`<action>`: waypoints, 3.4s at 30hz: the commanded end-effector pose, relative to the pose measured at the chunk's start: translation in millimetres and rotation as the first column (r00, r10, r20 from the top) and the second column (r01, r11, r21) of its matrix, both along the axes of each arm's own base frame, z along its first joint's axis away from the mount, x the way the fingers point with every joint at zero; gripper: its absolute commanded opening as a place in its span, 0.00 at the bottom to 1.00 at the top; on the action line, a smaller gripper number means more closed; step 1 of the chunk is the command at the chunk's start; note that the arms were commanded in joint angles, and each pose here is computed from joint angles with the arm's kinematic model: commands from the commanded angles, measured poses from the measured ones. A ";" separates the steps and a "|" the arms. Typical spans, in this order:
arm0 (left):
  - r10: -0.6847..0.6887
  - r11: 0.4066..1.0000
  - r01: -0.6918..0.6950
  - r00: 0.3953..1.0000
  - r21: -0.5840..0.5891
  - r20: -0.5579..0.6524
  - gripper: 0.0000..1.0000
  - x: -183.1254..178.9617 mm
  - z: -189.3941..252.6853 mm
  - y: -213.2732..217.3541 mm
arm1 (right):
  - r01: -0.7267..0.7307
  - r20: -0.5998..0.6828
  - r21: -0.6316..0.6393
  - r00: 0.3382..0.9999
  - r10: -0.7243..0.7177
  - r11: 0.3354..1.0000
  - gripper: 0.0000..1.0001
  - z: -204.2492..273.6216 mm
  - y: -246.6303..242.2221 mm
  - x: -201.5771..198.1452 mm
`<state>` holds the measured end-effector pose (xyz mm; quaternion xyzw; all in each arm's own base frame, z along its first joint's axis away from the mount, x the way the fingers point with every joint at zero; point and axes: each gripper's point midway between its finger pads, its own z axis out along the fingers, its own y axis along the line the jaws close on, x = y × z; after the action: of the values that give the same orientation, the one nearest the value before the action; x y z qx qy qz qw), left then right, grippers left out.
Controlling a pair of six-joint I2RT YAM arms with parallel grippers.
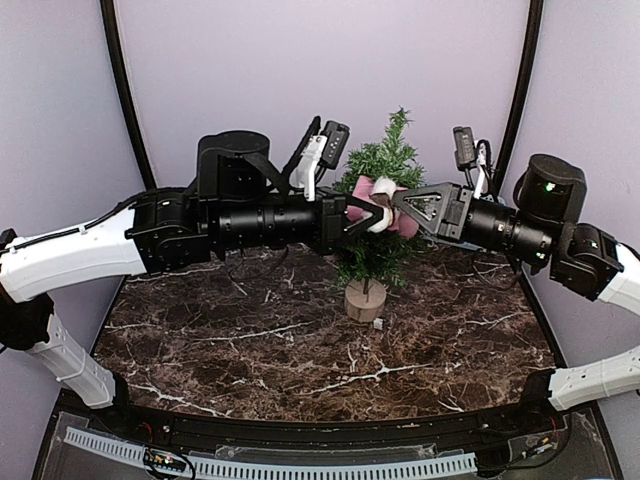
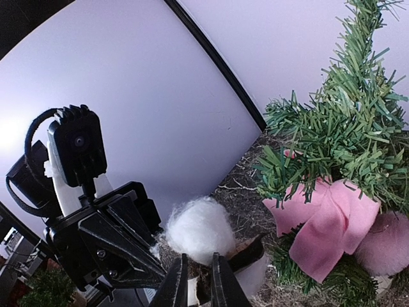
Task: Decorate the small christmas tree
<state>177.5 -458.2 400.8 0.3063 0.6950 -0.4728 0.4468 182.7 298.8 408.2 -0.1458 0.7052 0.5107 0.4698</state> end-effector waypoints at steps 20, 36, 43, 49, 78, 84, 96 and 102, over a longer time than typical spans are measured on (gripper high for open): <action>0.017 0.997 -0.015 0.999 -0.082 0.028 0.00 -1.5 27.7 13.9 | 0.014 0.005 0.034 1.000 -0.015 0.999 0.13 4.8 -4.1 -1.5; 0.022 0.996 -0.019 0.999 -0.082 0.033 0.00 -0.6 28.0 13.6 | -0.006 -0.011 0.016 1.000 0.006 1.000 0.11 -1.9 3.4 -1.1; 0.026 0.997 -0.024 0.999 -0.079 0.037 0.00 0.3 27.6 14.1 | -0.006 -0.007 0.020 1.000 0.007 1.000 0.00 -0.4 3.2 -1.3; 0.035 0.997 -0.033 0.999 -0.067 0.034 0.00 1.8 24.0 14.7 | 0.002 0.009 0.049 1.000 -0.002 0.999 0.00 6.6 -4.1 -3.9; 0.091 0.996 -0.090 0.996 0.014 -0.011 0.88 68.7 15.6 60.1 | 0.516 0.096 -0.255 0.855 -0.509 0.818 0.00 21.6 -140.1 98.6; 0.078 0.997 -0.078 0.997 -0.001 -0.021 0.89 84.4 18.0 63.2 | 0.311 0.025 -0.223 0.949 -0.314 0.924 0.00 5.6 -117.8 134.7; 0.075 0.996 -0.075 0.997 0.051 0.003 0.83 112.8 13.5 49.3 | -0.065 -0.034 -0.210 0.998 0.059 0.975 0.00 -7.8 -70.4 136.7; 0.066 0.994 -0.067 0.998 0.088 0.021 0.72 123.3 12.1 37.8 | -0.145 -0.051 -0.202 0.989 0.138 0.969 0.00 -15.2 -63.2 128.3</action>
<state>298.8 -418.3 408.0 0.2878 0.7245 -0.4325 0.4530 322.8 227.9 379.7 -0.1909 0.7766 0.4444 0.4037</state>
